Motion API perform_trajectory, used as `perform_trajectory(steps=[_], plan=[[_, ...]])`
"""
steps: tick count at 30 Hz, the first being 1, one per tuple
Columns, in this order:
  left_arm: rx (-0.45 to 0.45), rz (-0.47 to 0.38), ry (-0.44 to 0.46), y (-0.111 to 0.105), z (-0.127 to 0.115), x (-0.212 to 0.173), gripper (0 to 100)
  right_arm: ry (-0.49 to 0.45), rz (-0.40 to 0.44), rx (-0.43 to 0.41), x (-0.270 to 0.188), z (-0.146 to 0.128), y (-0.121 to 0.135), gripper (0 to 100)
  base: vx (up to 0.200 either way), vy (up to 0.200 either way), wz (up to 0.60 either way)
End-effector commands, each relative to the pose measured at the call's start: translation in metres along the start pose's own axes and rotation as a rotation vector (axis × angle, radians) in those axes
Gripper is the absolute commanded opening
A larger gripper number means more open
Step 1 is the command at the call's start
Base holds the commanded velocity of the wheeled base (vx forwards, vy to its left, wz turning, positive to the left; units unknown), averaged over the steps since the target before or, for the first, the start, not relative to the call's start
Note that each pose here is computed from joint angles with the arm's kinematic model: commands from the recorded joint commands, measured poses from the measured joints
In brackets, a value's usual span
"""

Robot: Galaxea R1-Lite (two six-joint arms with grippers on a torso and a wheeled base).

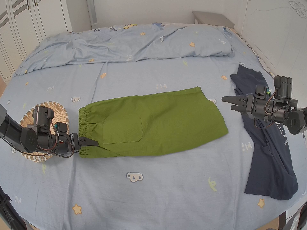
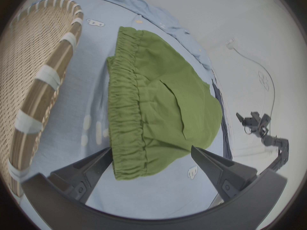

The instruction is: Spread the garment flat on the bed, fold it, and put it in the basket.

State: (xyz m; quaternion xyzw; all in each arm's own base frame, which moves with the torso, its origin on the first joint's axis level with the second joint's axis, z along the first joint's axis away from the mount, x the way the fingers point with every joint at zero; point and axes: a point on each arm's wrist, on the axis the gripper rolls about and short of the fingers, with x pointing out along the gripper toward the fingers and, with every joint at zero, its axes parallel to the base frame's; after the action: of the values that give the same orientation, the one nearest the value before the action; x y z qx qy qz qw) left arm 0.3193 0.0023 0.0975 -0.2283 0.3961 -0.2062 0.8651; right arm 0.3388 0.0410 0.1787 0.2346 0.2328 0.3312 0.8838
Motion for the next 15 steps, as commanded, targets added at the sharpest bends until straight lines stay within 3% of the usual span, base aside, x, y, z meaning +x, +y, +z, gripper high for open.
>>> perform_trajectory(steps=[1,6,15], plan=[[-0.058,0.020,-0.033,0.007,0.004,0.007,100,0.002,0.001,0.000,0.001,0.000,0.000,100,0.000,0.000,0.00],[-0.087,0.023,-0.087,0.009,0.010,0.010,100,0.003,0.001,0.001,0.001,-0.001,0.000,100,0.000,0.000,0.00],[-0.077,0.078,-0.101,0.020,0.005,0.034,100,0.012,0.008,-0.003,0.003,-0.003,0.002,100,0.000,0.000,0.00]])
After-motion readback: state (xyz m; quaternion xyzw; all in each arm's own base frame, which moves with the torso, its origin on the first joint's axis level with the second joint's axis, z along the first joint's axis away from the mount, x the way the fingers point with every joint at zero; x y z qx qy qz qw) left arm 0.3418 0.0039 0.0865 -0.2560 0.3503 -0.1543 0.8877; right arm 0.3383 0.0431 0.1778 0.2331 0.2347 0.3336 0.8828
